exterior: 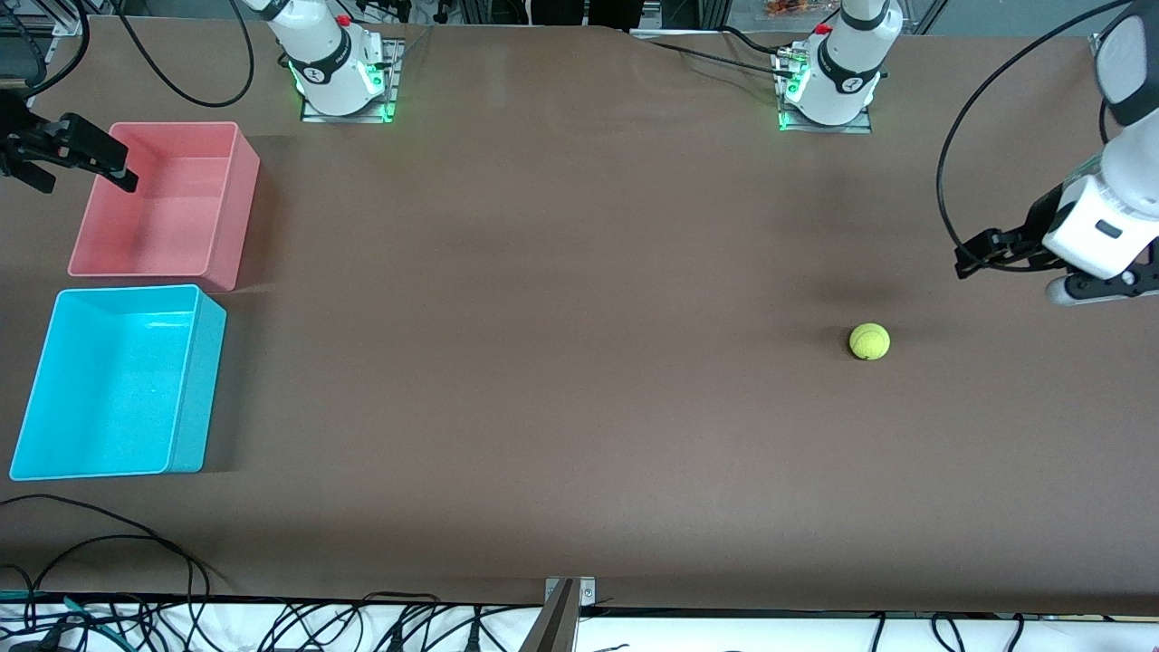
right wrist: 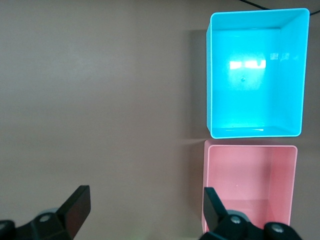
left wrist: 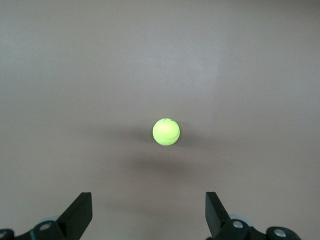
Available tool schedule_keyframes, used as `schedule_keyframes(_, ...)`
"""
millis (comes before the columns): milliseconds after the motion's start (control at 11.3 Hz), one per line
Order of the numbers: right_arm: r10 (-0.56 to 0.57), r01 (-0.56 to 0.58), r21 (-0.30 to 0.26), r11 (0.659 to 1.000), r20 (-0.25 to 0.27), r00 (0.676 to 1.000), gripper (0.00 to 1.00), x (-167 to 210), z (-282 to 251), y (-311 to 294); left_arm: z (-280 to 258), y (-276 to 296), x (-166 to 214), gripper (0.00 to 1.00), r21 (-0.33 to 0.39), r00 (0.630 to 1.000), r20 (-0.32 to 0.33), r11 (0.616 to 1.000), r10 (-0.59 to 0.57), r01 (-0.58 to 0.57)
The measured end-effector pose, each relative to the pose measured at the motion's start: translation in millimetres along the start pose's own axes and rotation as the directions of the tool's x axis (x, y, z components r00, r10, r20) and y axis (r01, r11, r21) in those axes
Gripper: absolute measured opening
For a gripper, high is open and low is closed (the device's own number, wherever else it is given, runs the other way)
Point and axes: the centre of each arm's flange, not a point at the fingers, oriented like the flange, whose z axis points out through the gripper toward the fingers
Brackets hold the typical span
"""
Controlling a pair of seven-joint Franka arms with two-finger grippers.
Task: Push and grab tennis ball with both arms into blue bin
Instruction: 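Move the left gripper down beside the tennis ball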
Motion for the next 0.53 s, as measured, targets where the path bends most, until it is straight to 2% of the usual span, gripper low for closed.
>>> schedule_keyframes(264,0.000,0.000,0.001,1.000,0.000,1.000,1.00,0,0,0,34,-7,3,1.00,-0.004,1.000,-0.014,1.000,-0.013,0.013)
schedule_keyframes(529,0.000,0.000,0.001,1.000,0.000,1.000,1.00,0,0,0,75,-6,4,1.00,-0.013,0.998,-0.066,1.000,-0.011,0.010)
